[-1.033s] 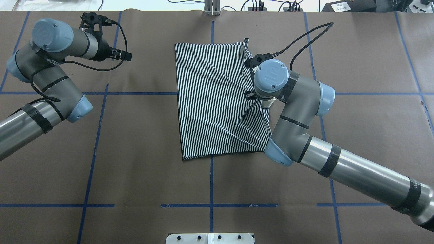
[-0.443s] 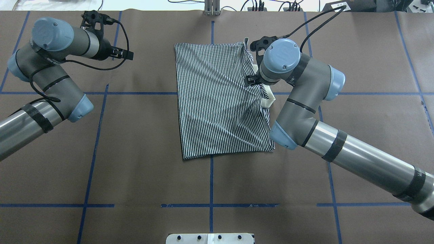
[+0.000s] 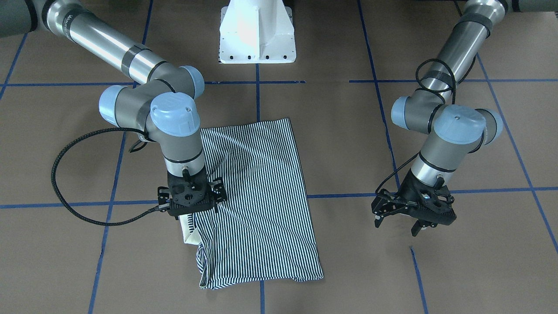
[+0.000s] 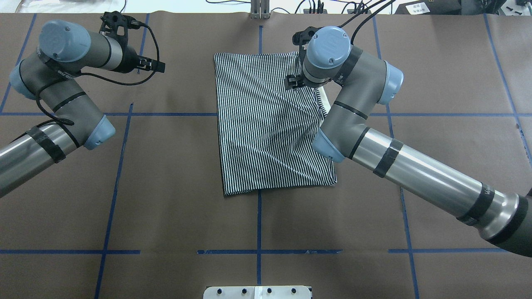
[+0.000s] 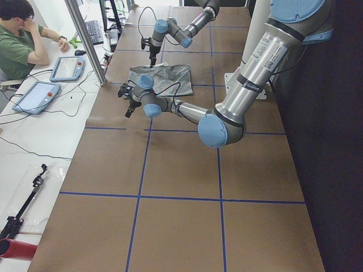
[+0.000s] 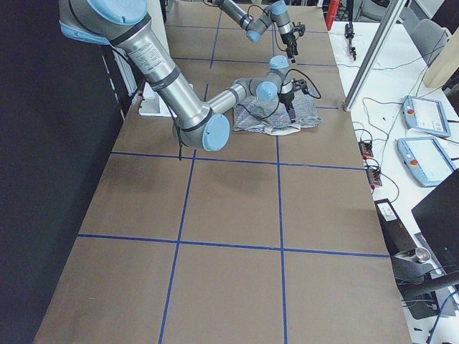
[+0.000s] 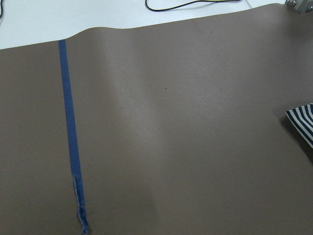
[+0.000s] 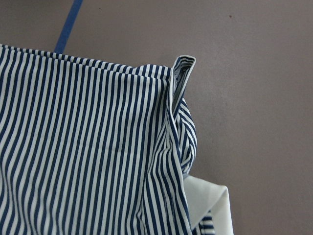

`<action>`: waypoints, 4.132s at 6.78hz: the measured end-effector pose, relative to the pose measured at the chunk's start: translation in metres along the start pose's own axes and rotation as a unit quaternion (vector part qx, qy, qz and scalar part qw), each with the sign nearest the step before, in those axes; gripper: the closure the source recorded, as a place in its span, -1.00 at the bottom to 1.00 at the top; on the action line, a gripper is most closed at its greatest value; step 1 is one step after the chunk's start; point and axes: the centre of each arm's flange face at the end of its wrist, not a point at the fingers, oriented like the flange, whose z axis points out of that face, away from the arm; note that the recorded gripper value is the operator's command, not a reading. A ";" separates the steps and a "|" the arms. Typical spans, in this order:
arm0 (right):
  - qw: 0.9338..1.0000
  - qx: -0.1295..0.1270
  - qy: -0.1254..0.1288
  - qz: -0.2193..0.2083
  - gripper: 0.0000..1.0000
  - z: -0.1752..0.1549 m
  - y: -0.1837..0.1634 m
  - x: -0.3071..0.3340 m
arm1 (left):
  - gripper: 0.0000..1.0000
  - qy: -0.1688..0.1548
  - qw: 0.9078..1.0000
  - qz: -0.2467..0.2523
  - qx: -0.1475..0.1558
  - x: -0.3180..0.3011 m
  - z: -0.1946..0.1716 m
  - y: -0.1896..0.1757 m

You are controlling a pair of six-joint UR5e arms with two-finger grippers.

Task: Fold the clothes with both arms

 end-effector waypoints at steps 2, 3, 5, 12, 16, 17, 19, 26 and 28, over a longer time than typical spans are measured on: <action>1.000 0.000 0.004 0.011 -1.00 0.027 -0.015 0.014 | -1.00 0.005 1.000 -0.006 0.004 0.006 -0.005 -0.003; 1.000 -0.004 0.008 0.012 -1.00 0.033 -0.017 0.019 | -1.00 0.006 1.000 -0.007 0.005 0.008 -0.007 -0.003; 1.000 -0.016 0.024 -0.005 -1.00 0.039 -0.023 0.038 | -1.00 0.007 1.000 -0.007 0.004 0.010 -0.006 -0.002; 0.999 -0.028 -0.008 -0.023 -1.00 -0.020 -0.001 0.087 | -1.00 0.048 0.998 -0.049 -0.004 0.063 -0.018 0.025; 0.992 0.007 -0.091 0.092 -1.00 -0.114 0.083 0.105 | -0.99 0.114 0.981 -0.148 -0.061 0.202 -0.077 0.113; 0.982 0.015 -0.128 0.141 -0.99 -0.127 0.105 0.110 | -0.49 0.114 0.975 -0.181 -0.067 0.227 -0.082 0.143; 0.956 0.018 -0.183 0.230 -1.00 -0.130 0.136 0.120 | -0.26 0.090 0.959 -0.256 -0.077 0.256 -0.077 0.188; 0.948 0.019 -0.191 0.254 -1.00 -0.126 0.146 0.119 | -0.11 0.040 0.952 -0.281 -0.114 0.287 -0.064 0.239; 0.948 0.018 -0.190 0.254 -1.00 -0.125 0.146 0.119 | -0.06 0.040 0.952 -0.281 -0.115 0.290 -0.063 0.240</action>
